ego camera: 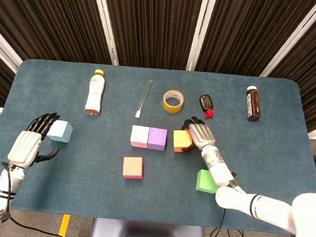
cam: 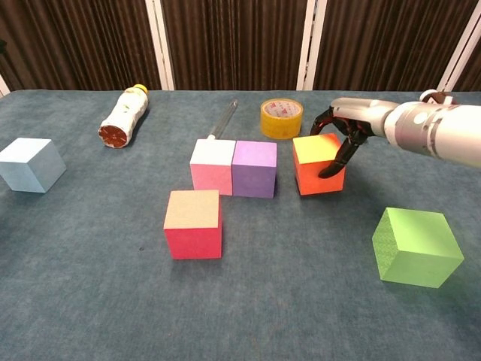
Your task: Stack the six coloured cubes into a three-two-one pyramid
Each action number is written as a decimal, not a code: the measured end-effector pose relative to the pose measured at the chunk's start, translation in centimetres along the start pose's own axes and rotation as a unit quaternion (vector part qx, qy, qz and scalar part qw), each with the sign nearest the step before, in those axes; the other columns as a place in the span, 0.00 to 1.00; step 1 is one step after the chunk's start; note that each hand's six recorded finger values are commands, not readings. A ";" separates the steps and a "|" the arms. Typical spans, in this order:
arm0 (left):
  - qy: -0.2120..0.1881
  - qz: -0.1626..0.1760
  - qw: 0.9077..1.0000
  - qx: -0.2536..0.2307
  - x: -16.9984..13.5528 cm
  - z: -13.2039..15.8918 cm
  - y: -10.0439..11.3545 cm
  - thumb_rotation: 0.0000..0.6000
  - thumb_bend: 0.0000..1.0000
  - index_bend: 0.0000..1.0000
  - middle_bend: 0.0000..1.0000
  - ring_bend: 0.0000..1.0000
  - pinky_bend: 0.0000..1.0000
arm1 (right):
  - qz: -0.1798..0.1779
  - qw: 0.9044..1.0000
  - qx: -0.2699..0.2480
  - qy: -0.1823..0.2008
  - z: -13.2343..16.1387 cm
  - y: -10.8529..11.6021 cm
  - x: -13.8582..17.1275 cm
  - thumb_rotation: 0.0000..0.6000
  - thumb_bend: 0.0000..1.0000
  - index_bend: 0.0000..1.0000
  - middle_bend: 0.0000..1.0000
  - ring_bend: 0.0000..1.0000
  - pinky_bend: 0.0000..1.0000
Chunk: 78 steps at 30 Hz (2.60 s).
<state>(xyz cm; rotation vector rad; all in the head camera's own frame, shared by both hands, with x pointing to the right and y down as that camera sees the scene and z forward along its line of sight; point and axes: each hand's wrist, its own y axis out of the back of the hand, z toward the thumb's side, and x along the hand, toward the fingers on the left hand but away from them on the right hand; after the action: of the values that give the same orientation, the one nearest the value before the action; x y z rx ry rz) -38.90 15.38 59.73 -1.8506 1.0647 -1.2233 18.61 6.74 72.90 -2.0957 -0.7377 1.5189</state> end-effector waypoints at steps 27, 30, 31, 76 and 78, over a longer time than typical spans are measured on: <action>0.000 0.001 1.000 -0.007 -0.2 -0.5 -0.2 1.00 0.33 0.03 0.03 0.00 0.11 | -0.005 1.000 0.010 -0.019 0.5 -1.1 -0.3 1.00 0.25 0.58 0.28 0.15 0.22; 0.000 0.001 1.000 -0.008 -0.3 -0.6 -0.3 1.00 0.33 0.03 0.03 0.00 0.11 | -0.004 1.000 0.001 -0.019 0.7 -1.3 -0.3 1.00 0.25 0.58 0.28 0.15 0.22; 0.000 0.000 1.000 -0.008 -0.3 -0.6 -0.3 1.00 0.33 0.03 0.03 0.00 0.11 | -0.003 1.000 0.000 -0.020 0.8 -1.3 -0.3 1.00 0.24 0.57 0.28 0.15 0.22; 0.003 -0.007 1.000 -0.015 -0.1 -1.5 -0.9 1.00 0.33 0.03 0.03 0.00 0.11 | 0.021 0.998 -0.027 -0.053 2.8 -1.9 -1.5 1.00 0.24 0.53 0.28 0.15 0.22; 0.004 -0.008 1.000 -0.015 -0.1 -1.5 -0.9 1.00 0.34 0.03 0.03 0.00 0.11 | 0.021 0.998 -0.027 -0.053 2.8 -1.9 -1.6 1.00 0.24 0.53 0.28 0.15 0.22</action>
<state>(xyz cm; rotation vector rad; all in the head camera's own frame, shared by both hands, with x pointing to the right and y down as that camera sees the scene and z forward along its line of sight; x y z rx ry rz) -40.11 15.77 60.99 -1.8810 1.0800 -1.2318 15.20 7.23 74.43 -2.0942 -0.7841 1.6620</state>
